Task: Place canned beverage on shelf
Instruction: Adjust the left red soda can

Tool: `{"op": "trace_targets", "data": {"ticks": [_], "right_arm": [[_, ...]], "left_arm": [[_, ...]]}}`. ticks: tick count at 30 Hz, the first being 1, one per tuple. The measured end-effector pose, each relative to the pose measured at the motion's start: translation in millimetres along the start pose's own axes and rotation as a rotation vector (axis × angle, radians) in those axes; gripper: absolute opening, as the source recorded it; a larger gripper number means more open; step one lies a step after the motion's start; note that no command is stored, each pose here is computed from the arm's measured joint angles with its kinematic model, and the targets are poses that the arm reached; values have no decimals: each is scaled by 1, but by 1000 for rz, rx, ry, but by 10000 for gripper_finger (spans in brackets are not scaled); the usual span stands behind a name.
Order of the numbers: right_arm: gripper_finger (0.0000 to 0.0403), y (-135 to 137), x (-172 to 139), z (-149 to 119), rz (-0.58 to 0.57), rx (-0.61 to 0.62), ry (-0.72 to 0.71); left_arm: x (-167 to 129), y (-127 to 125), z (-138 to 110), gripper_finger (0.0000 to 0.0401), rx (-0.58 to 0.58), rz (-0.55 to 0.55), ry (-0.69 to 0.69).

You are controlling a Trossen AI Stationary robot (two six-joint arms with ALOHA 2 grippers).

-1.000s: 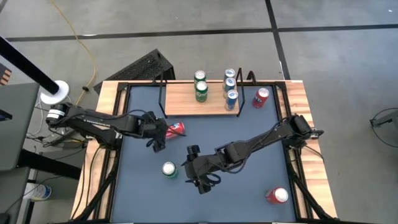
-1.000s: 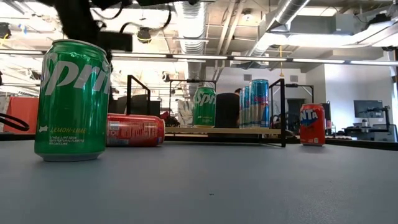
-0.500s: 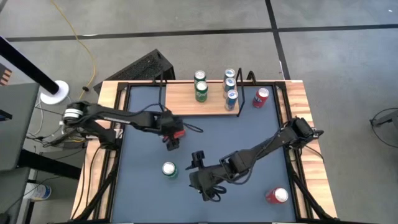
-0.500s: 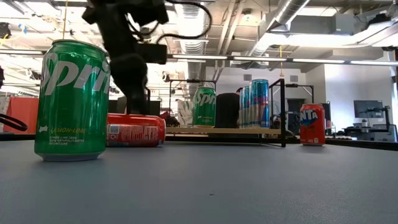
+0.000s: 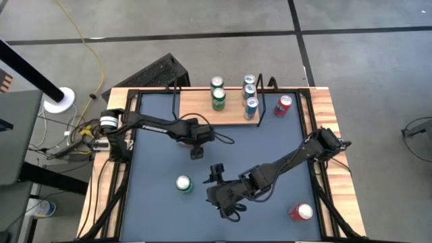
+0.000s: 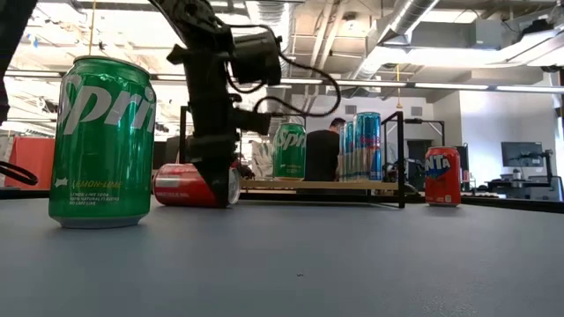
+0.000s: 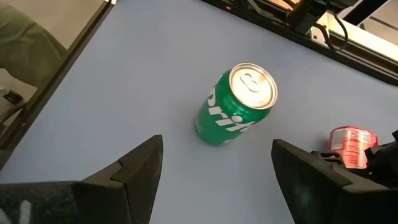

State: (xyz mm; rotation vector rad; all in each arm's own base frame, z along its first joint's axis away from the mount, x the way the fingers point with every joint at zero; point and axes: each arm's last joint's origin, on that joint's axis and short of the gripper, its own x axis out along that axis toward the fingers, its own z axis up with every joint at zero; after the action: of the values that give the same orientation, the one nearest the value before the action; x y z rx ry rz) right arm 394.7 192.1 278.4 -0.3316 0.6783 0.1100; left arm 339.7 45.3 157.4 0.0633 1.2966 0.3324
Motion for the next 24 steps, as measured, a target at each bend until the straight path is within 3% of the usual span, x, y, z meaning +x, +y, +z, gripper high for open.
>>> {"op": "trace_targets", "data": {"ticks": [8,13,15,21,24], "right_arm": [[291,6,-2,0,11,-9,-4],[291,6,-2,0,10,-2,-4],[291,6,-2,0,9,10,-4],[291,6,-2,0,9,20,-3],[291,7,-3,0,-5,15,0]], "left_arm": [[9,-3,-6,350,140,-67,82],[8,-4,-9,311,191,-90,103],[7,-4,-10,294,196,-97,113],[1,-4,-13,294,173,-120,121],[-20,-4,-12,294,161,-197,47]]}}
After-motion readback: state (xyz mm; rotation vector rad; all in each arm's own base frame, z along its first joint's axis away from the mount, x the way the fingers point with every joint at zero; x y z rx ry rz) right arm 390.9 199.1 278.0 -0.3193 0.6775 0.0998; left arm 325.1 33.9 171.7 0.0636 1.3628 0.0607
